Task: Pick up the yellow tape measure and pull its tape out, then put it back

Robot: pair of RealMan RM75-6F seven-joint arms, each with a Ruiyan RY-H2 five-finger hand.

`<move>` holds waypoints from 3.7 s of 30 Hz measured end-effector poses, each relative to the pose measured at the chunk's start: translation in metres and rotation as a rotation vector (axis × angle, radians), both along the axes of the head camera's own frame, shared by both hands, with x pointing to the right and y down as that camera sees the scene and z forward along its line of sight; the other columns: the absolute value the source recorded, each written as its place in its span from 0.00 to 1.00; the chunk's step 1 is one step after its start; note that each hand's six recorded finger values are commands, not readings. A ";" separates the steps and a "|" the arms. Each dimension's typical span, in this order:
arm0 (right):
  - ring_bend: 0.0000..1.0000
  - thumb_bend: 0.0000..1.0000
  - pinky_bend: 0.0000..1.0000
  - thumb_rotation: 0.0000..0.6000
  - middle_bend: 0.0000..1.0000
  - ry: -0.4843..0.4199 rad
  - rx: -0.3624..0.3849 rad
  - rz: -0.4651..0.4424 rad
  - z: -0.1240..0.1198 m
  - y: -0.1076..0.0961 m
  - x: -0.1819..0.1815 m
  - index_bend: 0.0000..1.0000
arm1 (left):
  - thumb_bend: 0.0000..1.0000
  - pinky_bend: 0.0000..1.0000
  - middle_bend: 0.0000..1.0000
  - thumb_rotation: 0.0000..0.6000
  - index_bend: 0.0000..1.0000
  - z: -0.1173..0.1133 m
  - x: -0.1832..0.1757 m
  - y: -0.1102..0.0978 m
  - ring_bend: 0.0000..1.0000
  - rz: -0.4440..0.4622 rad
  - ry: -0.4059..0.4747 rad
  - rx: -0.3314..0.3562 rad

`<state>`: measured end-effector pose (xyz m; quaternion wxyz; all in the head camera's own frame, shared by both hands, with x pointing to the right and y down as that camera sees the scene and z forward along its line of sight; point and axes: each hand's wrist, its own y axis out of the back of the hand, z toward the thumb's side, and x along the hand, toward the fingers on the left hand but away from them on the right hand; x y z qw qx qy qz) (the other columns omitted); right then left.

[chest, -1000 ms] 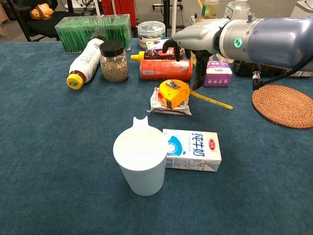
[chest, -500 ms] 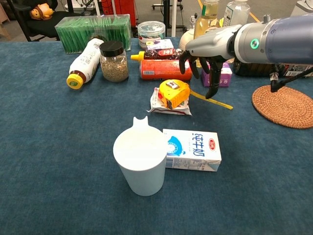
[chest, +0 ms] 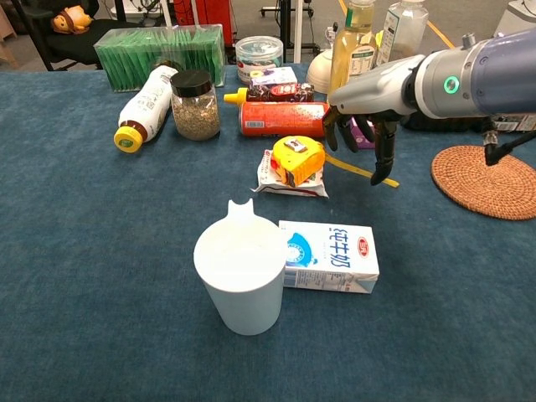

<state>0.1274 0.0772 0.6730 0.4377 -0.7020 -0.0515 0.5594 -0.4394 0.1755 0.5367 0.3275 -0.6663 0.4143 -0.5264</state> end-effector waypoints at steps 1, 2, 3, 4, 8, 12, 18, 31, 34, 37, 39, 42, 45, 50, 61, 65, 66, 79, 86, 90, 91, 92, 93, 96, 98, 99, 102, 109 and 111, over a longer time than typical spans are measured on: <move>0.46 0.07 0.38 1.00 0.41 0.000 -0.001 -0.001 0.000 0.001 0.000 0.32 | 0.23 0.29 0.26 1.00 0.42 0.000 0.000 0.000 0.16 0.000 0.000 -0.001; 0.46 0.07 0.38 1.00 0.41 0.000 -0.002 -0.003 -0.001 0.001 -0.001 0.32 | 0.23 0.29 0.26 1.00 0.42 0.000 0.000 0.000 0.16 -0.001 0.000 -0.001; 0.46 0.07 0.38 1.00 0.41 -0.002 -0.005 -0.003 -0.001 0.002 -0.002 0.32 | 0.23 0.29 0.26 1.00 0.42 0.000 0.000 0.000 0.16 -0.002 0.000 -0.002; 0.46 0.06 0.39 1.00 0.41 -0.004 -0.007 -0.003 -0.001 0.003 -0.002 0.32 | 0.23 0.29 0.26 1.00 0.42 0.000 -0.001 0.000 0.16 -0.002 0.000 -0.001; 0.47 0.07 0.39 1.00 0.41 -0.014 -0.013 -0.010 -0.002 0.006 -0.008 0.32 | 0.23 0.29 0.26 1.00 0.42 0.001 -0.001 0.001 0.16 -0.004 0.001 -0.002; 0.47 0.07 0.39 1.00 0.41 -0.019 -0.023 -0.013 -0.002 0.011 -0.013 0.32 | 0.23 0.29 0.26 1.00 0.42 0.001 -0.003 0.002 0.16 -0.006 0.001 -0.004; 0.47 0.06 0.40 1.00 0.41 -0.027 -0.029 -0.013 -0.005 0.016 -0.018 0.32 | 0.23 0.29 0.26 1.00 0.42 0.002 -0.006 0.003 0.16 -0.010 0.005 -0.005; 0.44 0.06 0.41 1.00 0.40 -0.047 -0.015 0.020 -0.021 0.017 -0.016 0.29 | 0.23 0.29 0.26 1.00 0.42 0.003 -0.008 0.004 0.16 -0.006 0.014 -0.004; 0.39 0.06 0.40 1.00 0.35 -0.066 -0.009 0.025 -0.026 0.017 -0.014 0.23 | 0.23 0.29 0.26 1.00 0.42 0.003 -0.008 0.004 0.16 -0.007 0.014 -0.004; 0.34 0.06 0.38 1.00 0.30 -0.092 -0.002 0.022 -0.032 0.017 -0.014 0.17 | 0.23 0.29 0.26 1.00 0.42 0.002 -0.007 0.003 0.16 -0.006 0.013 0.000; 0.32 0.06 0.37 1.00 0.27 -0.118 0.003 0.018 -0.035 0.016 -0.016 0.13 | 0.23 0.29 0.26 1.00 0.42 0.002 -0.006 0.003 0.16 -0.005 0.013 0.001; 0.29 0.06 0.35 1.00 0.23 -0.165 0.015 0.013 -0.039 0.014 -0.019 0.08 | 0.23 0.29 0.26 1.00 0.42 0.003 -0.007 0.004 0.16 -0.007 0.011 -0.004; 0.28 0.05 0.34 1.00 0.22 -0.215 0.019 0.016 -0.041 0.011 -0.023 0.07 | 0.23 0.29 0.26 1.00 0.42 0.003 -0.008 0.005 0.16 -0.012 0.008 -0.007; 0.26 0.05 0.31 1.00 0.21 -0.252 0.020 -0.002 -0.034 0.003 -0.028 0.07 | 0.23 0.29 0.26 1.00 0.42 0.003 -0.011 0.006 0.16 -0.022 0.002 -0.008; 0.25 0.04 0.28 1.00 0.21 -0.280 0.006 -0.074 -0.016 -0.004 -0.043 0.10 | 0.23 0.29 0.26 1.00 0.42 0.002 -0.021 0.008 0.16 -0.053 -0.016 -0.011; 0.25 0.03 0.28 1.00 0.21 -0.291 0.004 -0.101 -0.010 -0.006 -0.050 0.10 | 0.23 0.29 0.26 1.00 0.42 0.001 -0.023 0.009 0.16 -0.063 -0.024 -0.012; 0.25 0.03 0.28 1.00 0.21 -0.292 0.003 -0.108 -0.008 -0.007 -0.052 0.10 | 0.23 0.29 0.26 1.00 0.42 0.001 -0.023 0.009 0.16 -0.066 -0.025 -0.012; 0.25 0.03 0.28 1.00 0.23 -0.285 -0.015 -0.128 0.008 -0.011 -0.055 0.11 | 0.23 0.29 0.26 1.00 0.42 0.003 -0.024 0.010 0.16 -0.071 -0.035 -0.017; 0.26 0.03 0.29 1.00 0.24 -0.274 -0.019 -0.115 0.012 -0.013 -0.050 0.13 | 0.23 0.29 0.26 1.00 0.42 0.004 -0.023 0.009 0.16 -0.068 -0.033 -0.015; 0.28 0.03 0.30 1.00 0.25 -0.270 -0.024 -0.108 0.013 -0.012 -0.049 0.15 | 0.23 0.29 0.26 1.00 0.42 0.005 -0.022 0.009 0.16 -0.068 -0.032 -0.019; 0.28 0.03 0.30 1.00 0.26 -0.269 -0.025 -0.107 0.014 -0.012 -0.048 0.16 | 0.23 0.29 0.26 1.00 0.42 0.005 -0.022 0.009 0.16 -0.068 -0.032 -0.019; 0.29 0.03 0.30 1.00 0.27 -0.267 -0.026 -0.105 0.014 -0.012 -0.048 0.17 | 0.23 0.29 0.26 1.00 0.42 0.005 -0.022 0.010 0.16 -0.067 -0.031 -0.020; 0.29 0.03 0.31 1.00 0.27 -0.265 -0.027 -0.103 0.015 -0.011 -0.049 0.18 | 0.23 0.29 0.26 1.00 0.42 0.005 -0.022 0.010 0.16 -0.067 -0.031 -0.020; 0.30 0.03 0.31 1.00 0.28 -0.259 -0.029 -0.102 0.016 -0.011 -0.049 0.20 | 0.23 0.29 0.26 1.00 0.42 0.005 -0.023 0.009 0.16 -0.067 -0.032 -0.019; 0.31 0.04 0.32 1.00 0.29 -0.257 -0.028 -0.100 0.017 -0.011 -0.050 0.21 | 0.23 0.29 0.26 1.00 0.42 0.005 -0.024 0.009 0.16 -0.068 -0.032 -0.019; 0.31 0.04 0.32 1.00 0.29 -0.255 -0.028 -0.099 0.018 -0.011 -0.049 0.22 | 0.23 0.29 0.26 1.00 0.42 0.005 -0.024 0.009 0.16 -0.069 -0.033 -0.019; 0.32 0.04 0.32 1.00 0.30 -0.250 -0.029 -0.096 0.019 -0.012 -0.049 0.24 | 0.23 0.29 0.26 1.00 0.42 0.006 -0.025 0.010 0.16 -0.071 -0.034 -0.022; 0.37 0.04 0.34 1.00 0.34 -0.248 -0.030 -0.088 0.019 -0.011 -0.047 0.31 | 0.23 0.29 0.26 1.00 0.42 0.007 -0.024 0.010 0.16 -0.067 -0.029 -0.023; 0.39 0.04 0.36 1.00 0.36 -0.249 -0.030 -0.087 0.019 -0.011 -0.048 0.34 | 0.23 0.29 0.26 1.00 0.42 0.007 -0.024 0.010 0.16 -0.068 -0.029 -0.023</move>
